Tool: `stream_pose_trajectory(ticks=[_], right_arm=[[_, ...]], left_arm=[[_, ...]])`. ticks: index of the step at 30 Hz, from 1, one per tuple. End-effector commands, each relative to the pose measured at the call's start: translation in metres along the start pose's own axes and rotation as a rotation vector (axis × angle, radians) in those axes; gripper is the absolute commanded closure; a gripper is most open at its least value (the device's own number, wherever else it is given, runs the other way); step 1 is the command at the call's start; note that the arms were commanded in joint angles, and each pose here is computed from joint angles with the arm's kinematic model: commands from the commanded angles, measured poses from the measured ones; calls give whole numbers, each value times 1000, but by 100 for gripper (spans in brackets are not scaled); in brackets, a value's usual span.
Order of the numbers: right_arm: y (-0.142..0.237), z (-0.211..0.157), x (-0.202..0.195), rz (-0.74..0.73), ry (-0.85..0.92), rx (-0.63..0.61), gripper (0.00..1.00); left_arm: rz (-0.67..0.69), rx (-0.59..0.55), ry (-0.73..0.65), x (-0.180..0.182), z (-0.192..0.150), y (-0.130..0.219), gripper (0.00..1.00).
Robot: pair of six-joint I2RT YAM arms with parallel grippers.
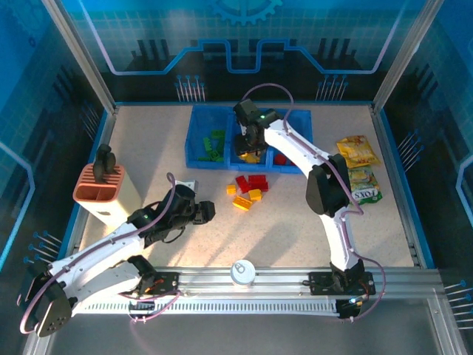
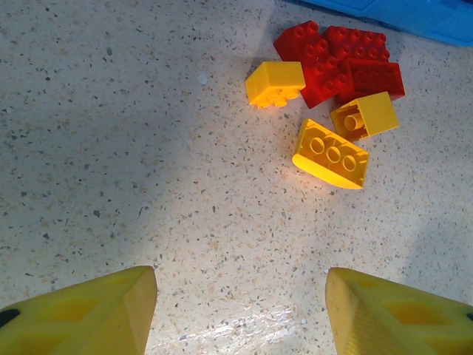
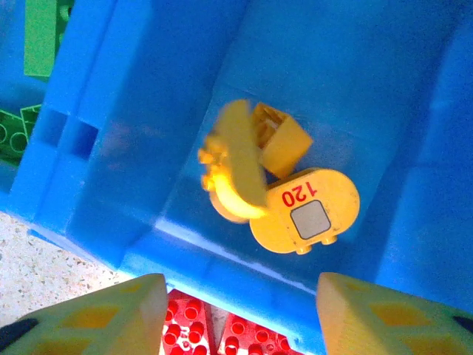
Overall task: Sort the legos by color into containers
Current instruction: Place the lego in the container, then pick up the lego from the center of the table.
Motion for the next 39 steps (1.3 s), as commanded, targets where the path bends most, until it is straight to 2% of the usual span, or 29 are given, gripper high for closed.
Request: stream_pose_trajectory(ticks=[1,5,9,18,29,39], right_arm=[[15,1,-4,-1,-12,6,41],[40,0,2,16,-9,-47,41],[64,-13,6,23,-14,-92,41],[103,-71,-2,28,-75,-173,40],[101,-146,-21,18,-172,-165,40],[83,-189,-25,34,-232,-128,40]], left_arm=[[-10,18,3,-5,-2,-1,37],[-16,25,-12,-14,3,-4,36],[-3,57,-39,-26,7,-14,31],[63,123,-56,-51,19,-58,30],[227,173,-30,-54,37,-114,31],[344,181,-65,-45,42,-141,34]])
Point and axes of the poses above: each hand's point on the last joint's axis, 136 mm out from that joint toward the fingers, its own y axis back along the fingers, its own x axis along the line the jaws close on, z = x × y, the point moved 2 cm from there along y, back along the fingers, and after that the axes turned 13 degrees about y, right-handed, at the moved point
